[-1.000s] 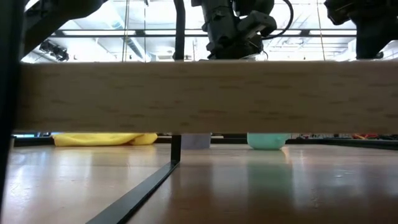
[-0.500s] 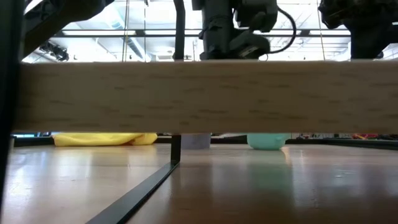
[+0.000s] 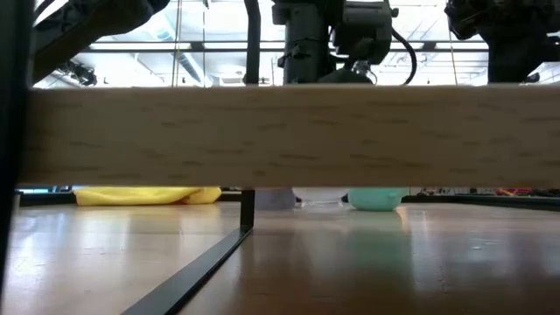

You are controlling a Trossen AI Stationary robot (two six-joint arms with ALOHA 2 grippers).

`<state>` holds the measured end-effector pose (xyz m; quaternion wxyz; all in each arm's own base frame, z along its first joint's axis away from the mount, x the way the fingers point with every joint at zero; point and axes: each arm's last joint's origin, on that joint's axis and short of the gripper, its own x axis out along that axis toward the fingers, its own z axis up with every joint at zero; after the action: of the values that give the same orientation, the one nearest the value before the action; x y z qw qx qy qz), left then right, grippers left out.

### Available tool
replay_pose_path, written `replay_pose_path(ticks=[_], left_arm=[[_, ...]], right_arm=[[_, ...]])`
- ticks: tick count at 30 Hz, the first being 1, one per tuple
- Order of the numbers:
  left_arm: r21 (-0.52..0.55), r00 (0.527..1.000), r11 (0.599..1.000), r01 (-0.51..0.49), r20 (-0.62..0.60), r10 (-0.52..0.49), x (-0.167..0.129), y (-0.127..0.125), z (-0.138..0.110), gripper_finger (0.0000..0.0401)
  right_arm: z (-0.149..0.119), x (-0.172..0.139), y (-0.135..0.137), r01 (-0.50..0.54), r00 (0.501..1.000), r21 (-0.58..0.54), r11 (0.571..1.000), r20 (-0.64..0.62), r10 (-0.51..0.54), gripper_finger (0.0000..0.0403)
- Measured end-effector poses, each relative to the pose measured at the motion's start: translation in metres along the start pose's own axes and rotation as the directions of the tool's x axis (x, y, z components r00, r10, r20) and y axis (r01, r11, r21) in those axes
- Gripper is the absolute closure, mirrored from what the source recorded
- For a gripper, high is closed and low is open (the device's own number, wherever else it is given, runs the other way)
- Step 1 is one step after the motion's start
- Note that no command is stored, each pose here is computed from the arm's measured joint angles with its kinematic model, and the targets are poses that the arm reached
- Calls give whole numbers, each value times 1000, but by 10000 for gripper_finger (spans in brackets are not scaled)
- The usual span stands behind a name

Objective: Stack small to large cups/mugs on shelf
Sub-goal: Put the transparent mug on the shelf

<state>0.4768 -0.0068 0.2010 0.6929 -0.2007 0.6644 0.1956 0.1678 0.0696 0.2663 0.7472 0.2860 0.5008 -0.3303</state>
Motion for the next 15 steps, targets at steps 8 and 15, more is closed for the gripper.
replay_pose_path(ticks=[8,15], left_arm=[[32,1000,999,2,20,-3,-1,3,4,384],[42,999,999,33,33,-35,-1,2,6,359]], right_arm=[[0,0,0,-4,1000,-16,1000,1,4,320],[0,0,0,-4,1000,-20,1000,1,4,320]])
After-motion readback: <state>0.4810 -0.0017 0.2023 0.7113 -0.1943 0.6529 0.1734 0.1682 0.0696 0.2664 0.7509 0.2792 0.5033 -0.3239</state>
